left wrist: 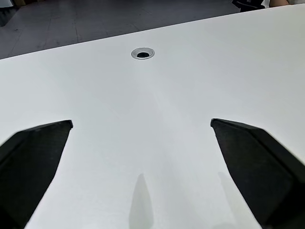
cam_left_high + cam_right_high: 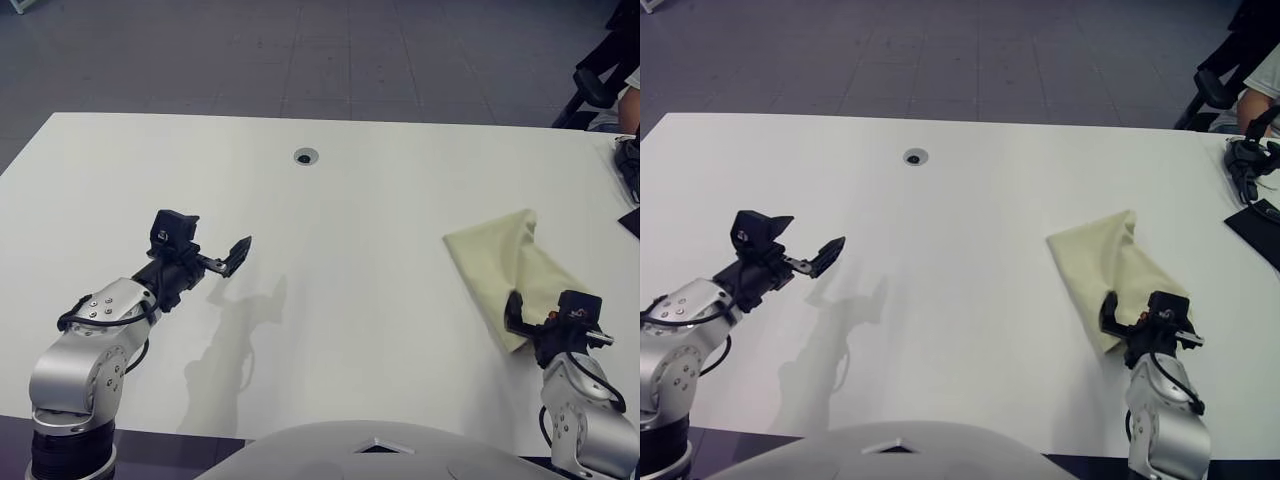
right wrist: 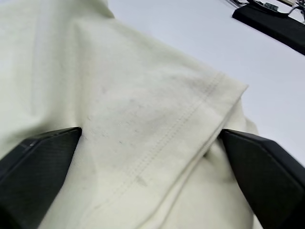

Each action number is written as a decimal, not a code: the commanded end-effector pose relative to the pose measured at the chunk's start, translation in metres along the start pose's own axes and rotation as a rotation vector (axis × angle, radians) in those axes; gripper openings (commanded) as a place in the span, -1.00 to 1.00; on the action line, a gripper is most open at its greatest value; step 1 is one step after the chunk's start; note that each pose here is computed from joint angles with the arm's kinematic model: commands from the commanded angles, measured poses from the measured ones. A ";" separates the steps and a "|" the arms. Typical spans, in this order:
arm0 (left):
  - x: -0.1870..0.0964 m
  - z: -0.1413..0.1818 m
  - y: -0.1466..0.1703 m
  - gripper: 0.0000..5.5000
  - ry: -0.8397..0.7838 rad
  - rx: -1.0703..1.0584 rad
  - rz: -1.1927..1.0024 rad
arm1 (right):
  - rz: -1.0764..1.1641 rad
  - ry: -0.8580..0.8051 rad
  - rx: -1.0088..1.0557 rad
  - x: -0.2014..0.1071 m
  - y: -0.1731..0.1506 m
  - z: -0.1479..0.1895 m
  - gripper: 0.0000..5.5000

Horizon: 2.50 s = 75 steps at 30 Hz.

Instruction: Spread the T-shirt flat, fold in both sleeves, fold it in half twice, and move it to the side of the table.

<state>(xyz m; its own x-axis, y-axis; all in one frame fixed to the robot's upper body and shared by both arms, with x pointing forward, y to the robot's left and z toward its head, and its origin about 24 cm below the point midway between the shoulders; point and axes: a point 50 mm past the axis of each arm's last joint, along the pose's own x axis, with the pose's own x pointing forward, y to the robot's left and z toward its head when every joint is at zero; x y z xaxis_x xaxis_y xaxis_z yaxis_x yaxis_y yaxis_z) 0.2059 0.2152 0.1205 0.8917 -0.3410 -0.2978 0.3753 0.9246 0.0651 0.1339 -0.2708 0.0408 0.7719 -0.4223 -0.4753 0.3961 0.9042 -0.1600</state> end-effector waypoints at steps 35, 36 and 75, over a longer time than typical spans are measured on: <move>0.045 0.061 -0.019 0.96 -0.457 -0.072 0.373 | 0.357 -0.817 -0.006 0.035 0.144 0.119 0.96; 0.045 0.061 -0.019 0.96 -0.457 -0.078 0.375 | 0.352 -0.817 -0.001 0.034 0.143 0.117 0.96; 0.055 0.058 -0.027 0.96 -0.457 -0.083 0.358 | 0.387 -0.911 -0.088 0.028 0.162 0.109 0.96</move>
<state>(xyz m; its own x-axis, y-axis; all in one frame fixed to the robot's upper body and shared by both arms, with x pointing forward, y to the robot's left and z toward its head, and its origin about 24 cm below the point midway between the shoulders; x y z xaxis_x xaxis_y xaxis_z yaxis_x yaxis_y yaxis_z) 0.2568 0.1621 0.1572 0.9838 -0.0316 0.1762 0.0306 0.9995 0.0088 0.2705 -0.1441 0.0940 0.9429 0.0554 0.3284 0.0223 0.9734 -0.2282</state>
